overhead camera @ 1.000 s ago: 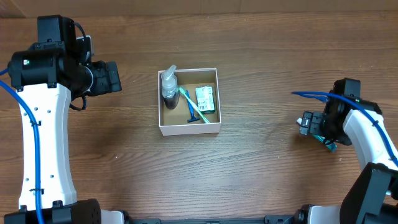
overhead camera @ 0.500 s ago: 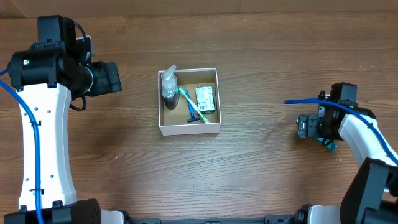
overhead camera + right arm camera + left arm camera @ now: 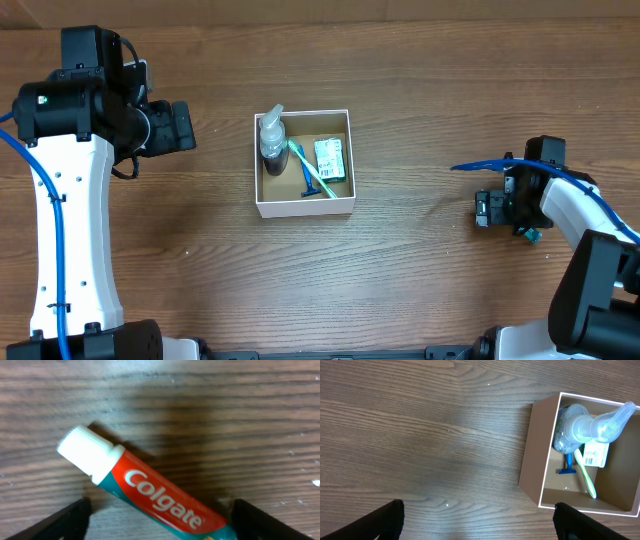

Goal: Pack container
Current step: 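Grasp the Colgate toothpaste tube with the right gripper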

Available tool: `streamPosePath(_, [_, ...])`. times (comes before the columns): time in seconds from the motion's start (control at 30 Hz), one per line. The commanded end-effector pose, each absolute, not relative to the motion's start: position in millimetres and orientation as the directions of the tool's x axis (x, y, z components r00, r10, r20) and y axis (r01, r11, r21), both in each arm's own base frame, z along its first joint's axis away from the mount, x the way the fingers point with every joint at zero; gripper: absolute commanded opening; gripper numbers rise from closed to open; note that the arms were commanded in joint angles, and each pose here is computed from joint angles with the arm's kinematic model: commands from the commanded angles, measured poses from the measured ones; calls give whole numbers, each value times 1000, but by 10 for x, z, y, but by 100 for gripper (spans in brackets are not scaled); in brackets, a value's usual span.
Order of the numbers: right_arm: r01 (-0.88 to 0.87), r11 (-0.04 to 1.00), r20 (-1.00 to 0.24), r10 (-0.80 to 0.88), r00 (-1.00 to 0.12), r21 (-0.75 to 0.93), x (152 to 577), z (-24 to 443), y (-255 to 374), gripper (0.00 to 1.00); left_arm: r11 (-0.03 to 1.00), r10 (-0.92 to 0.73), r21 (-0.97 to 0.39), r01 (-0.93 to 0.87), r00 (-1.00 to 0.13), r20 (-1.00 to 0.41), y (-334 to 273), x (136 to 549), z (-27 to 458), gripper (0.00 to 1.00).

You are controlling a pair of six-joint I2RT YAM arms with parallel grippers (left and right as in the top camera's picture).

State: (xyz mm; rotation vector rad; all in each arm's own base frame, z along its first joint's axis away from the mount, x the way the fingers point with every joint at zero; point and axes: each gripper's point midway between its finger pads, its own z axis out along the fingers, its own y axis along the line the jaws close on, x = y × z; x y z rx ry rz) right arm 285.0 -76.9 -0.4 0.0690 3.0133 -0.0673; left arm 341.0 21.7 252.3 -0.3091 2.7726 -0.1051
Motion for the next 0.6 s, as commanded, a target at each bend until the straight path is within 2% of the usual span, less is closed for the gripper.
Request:
streamPosePath(0.0, [40,999,-109,41,-993,15,2823,-86,-676,80,972,-230,-123,-200,-917,-325,176,3409,2510,93])
streamPosePath(0.07, [37,999,-114,41,-993,37,2833,-84,-637,66,972,-230,-123,-200,-917,-325,176,3408,2510,93])
streamPosePath(0.2, [37,998,-118,42,-992,47,2840,-80,-620,49,972,-230,-122,-200,-917,-325,177,3409,2510,93])
streamPosePath(0.37, [43,998,-125,48,-991,46,2861,-76,-626,44,972,-230,-123,-200,-917,-325,176,3409,2510,93])
streamPosePath(0.57, [65,997,-136,71,-988,50,2890,-71,-628,24,972,-230,-123,-200,-917,-325,176,3409,2510,93])
